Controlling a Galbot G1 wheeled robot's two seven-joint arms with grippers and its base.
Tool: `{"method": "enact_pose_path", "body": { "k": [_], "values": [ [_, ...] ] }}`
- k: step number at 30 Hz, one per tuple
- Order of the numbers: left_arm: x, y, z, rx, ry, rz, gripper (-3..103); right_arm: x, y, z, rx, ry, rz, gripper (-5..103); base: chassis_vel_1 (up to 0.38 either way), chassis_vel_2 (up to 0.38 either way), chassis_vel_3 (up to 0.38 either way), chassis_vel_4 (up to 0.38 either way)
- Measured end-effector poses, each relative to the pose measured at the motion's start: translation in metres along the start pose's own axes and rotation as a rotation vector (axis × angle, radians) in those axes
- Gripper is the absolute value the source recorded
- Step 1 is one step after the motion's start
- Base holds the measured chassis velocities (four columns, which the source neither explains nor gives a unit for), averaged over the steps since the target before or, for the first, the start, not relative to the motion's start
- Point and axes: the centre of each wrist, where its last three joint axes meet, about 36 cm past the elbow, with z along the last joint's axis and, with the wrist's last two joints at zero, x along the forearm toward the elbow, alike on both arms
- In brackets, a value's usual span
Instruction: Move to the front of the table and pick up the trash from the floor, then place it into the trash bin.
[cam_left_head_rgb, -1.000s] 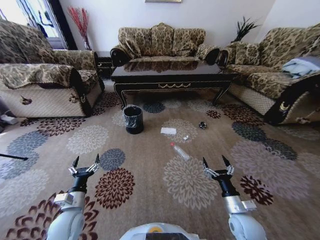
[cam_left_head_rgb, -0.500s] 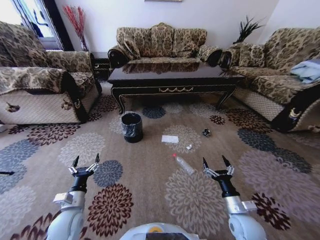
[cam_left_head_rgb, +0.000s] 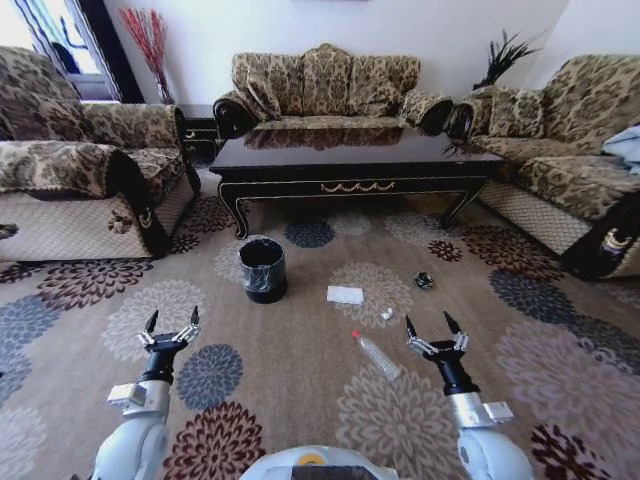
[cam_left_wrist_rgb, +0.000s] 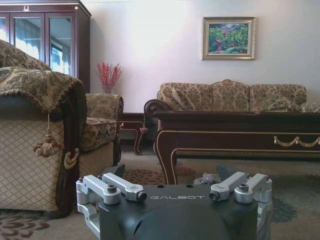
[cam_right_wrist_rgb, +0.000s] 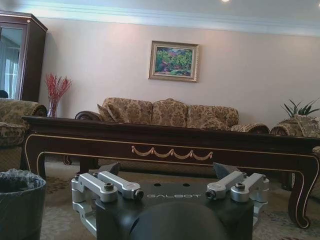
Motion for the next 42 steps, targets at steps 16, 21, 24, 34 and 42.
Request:
{"method": "enact_pose_path", "body": {
  "k": [16, 21, 24, 34, 42],
  "values": [
    [0.0, 0.001, 0.001, -0.001, 0.001, -0.002, 100, 0.0, 0.001, 0.001, -0.004, 0.003, 0.0, 100, -0.17, 0.176, 0.18, -0.172],
    [-0.001, 0.001, 0.002, 0.0, 0.003, -0.004, 100, 0.0, 0.003, 0.002, -0.009, 0.004, 0.0, 100, -0.145, 0.155, 0.149, -0.139],
    [-0.002, 0.001, 0.002, 0.0, 0.002, -0.004, 100, 0.0, 0.004, 0.002, -0.014, 0.004, 0.003, 100, -0.126, 0.14, 0.129, -0.142],
    [-0.007, -0.002, -0.001, 0.012, -0.01, -0.002, 100, 0.0, 0.007, 0.002, -0.025, 0.002, 0.01, 100, -0.034, 0.042, 0.034, -0.038],
    [-0.036, 0.0, -0.027, 0.029, -0.03, -0.007, 100, -0.002, 0.009, -0.002, -0.025, -0.01, 0.004, 100, 0.0, 0.0, 0.0, 0.0]
  ]
}}
